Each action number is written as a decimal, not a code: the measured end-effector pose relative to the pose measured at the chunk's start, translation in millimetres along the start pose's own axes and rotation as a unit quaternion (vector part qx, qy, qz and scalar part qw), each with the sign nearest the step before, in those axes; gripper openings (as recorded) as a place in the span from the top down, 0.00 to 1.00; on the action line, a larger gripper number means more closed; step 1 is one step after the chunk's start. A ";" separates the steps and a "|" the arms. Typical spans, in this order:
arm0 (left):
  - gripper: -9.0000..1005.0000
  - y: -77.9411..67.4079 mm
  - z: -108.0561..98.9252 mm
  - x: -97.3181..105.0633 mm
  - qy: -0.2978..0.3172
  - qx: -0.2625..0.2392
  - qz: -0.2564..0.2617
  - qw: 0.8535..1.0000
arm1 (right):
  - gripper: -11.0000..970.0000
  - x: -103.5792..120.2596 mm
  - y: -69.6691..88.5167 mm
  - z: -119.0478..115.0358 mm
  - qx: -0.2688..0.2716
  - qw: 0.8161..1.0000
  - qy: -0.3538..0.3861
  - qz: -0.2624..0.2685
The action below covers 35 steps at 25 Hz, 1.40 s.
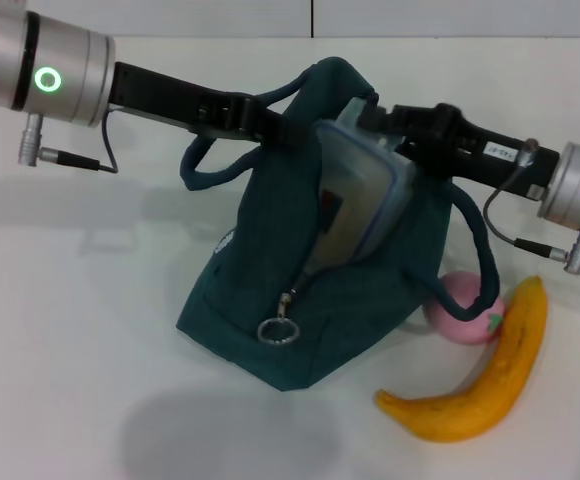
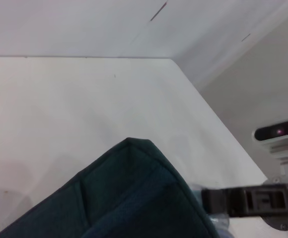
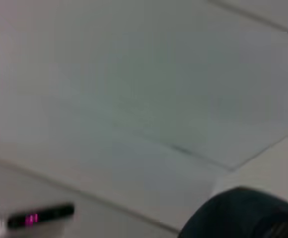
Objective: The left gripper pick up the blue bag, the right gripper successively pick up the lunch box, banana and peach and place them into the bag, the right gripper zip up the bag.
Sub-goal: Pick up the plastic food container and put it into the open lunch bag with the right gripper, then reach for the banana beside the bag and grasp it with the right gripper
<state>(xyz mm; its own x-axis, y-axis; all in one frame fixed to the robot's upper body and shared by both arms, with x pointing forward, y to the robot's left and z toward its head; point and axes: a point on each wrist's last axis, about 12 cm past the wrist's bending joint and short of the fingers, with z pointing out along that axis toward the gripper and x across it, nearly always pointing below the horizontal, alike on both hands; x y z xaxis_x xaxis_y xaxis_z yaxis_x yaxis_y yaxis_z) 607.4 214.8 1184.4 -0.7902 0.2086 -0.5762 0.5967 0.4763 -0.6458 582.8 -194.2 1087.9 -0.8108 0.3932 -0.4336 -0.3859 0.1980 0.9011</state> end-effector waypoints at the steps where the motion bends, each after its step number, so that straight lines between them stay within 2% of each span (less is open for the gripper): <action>1: 0.92 0.3 -0.5 -0.4 -0.001 -0.001 0.001 1.000 | 0.89 -1.4 1.6 1.6 0.000 1.000 0.010 -0.012; 13: 0.91 5.7 -8.7 -0.5 -0.009 -0.015 0.001 1.000 | 0.89 -16.8 11.4 -6.6 0.000 0.993 0.035 -0.109; 20: 0.91 5.9 -9.9 -1.1 -0.013 -0.014 0.001 1.000 | 0.83 -18.3 14.6 0.2 0.003 0.977 0.074 -0.201; 23: 0.91 7.8 -10.7 0.3 -0.017 -0.018 -0.002 1.000 | 0.72 -20.3 19.6 -4.6 -0.012 0.965 0.075 -0.252; 26: 0.91 11.2 -13.1 4.0 -0.021 -0.023 -0.008 1.000 | 0.60 -33.8 27.8 -22.0 -0.019 0.954 0.034 -0.298; 31: 0.91 14.7 -18.8 5.3 -0.034 -0.027 -0.015 0.999 | 0.39 -53.7 38.2 -65.3 0.013 0.937 -0.036 -0.347; 35: 0.91 18.2 -20.9 6.0 -0.046 -0.035 -0.015 0.998 | 0.28 -57.9 47.8 -106.6 0.063 0.908 -0.061 -0.410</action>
<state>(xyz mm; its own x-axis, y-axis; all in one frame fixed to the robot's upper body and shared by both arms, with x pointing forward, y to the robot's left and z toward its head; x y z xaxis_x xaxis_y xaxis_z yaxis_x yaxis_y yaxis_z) 610.5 242.6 1179.7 -0.7900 0.1154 -0.6022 0.5586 0.5402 -0.6294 564.4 -303.2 1157.1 -0.2150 0.1629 -0.9629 -0.7785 0.5667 0.2697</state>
